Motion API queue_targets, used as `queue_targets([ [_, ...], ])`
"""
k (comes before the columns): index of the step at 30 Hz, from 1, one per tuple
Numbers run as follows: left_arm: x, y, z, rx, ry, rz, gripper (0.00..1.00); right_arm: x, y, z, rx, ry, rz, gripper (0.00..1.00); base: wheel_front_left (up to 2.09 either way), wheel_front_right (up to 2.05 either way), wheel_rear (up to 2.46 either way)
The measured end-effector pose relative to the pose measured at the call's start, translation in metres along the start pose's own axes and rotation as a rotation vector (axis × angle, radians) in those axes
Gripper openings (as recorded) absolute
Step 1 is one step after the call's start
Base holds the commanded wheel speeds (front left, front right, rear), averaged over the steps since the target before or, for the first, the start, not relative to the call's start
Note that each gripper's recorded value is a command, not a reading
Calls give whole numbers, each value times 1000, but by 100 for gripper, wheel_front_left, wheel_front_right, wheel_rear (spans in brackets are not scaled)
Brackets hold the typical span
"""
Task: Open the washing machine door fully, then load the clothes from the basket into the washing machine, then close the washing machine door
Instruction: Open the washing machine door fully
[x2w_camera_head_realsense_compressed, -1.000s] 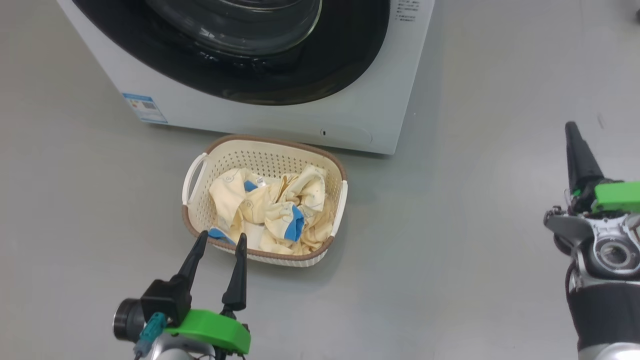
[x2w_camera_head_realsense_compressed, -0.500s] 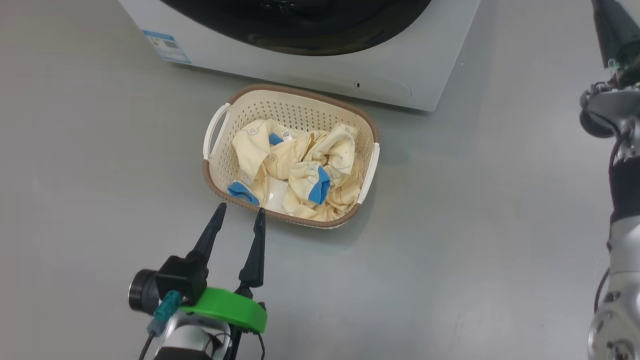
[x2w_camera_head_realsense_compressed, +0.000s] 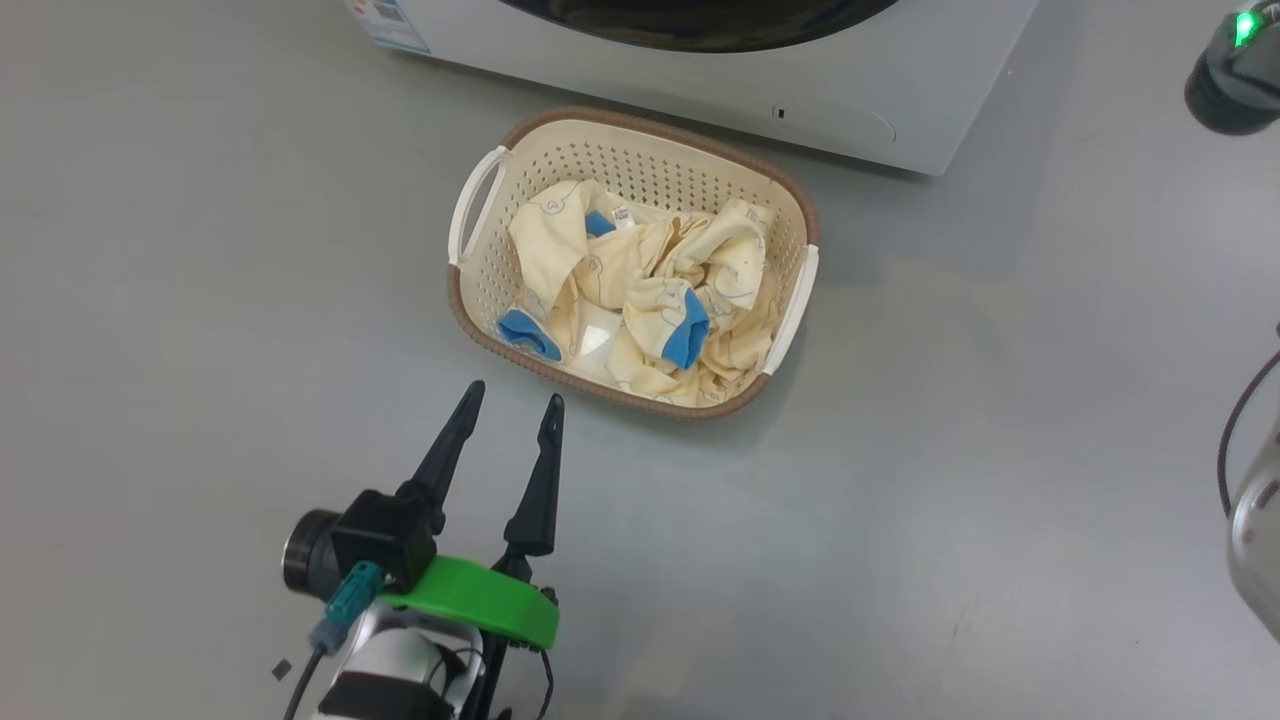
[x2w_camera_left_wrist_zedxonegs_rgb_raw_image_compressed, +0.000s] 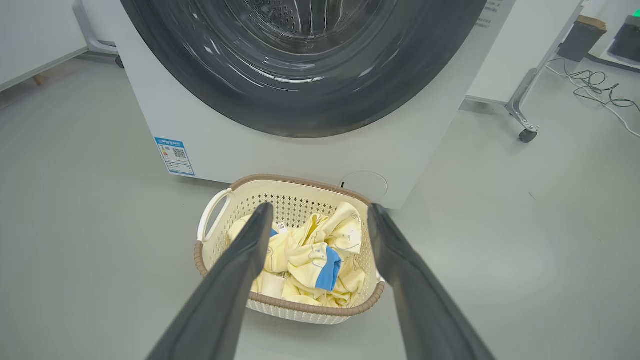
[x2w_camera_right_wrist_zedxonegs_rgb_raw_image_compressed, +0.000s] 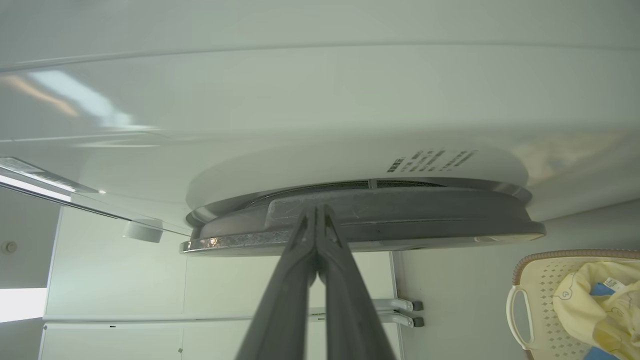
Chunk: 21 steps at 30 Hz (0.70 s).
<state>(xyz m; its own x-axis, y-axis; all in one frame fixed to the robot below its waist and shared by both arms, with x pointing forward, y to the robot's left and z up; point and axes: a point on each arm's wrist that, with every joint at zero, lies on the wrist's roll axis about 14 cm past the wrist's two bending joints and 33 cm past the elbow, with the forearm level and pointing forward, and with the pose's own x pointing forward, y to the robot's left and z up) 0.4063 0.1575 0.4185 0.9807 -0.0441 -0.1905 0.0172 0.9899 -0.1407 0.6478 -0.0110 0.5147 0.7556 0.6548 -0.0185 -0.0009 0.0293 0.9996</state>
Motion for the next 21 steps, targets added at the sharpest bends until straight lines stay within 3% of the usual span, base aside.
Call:
queue_targets([
  [8, 6, 4, 0, -10, 3, 19, 100, 34, 9, -20, -30, 142, -15, 0, 0, 0, 0],
  [21, 8, 12, -3, -18, 15, 51, 100, 62, -4, -40, -61, 224, -81, 0, 0, 0, 0],
])
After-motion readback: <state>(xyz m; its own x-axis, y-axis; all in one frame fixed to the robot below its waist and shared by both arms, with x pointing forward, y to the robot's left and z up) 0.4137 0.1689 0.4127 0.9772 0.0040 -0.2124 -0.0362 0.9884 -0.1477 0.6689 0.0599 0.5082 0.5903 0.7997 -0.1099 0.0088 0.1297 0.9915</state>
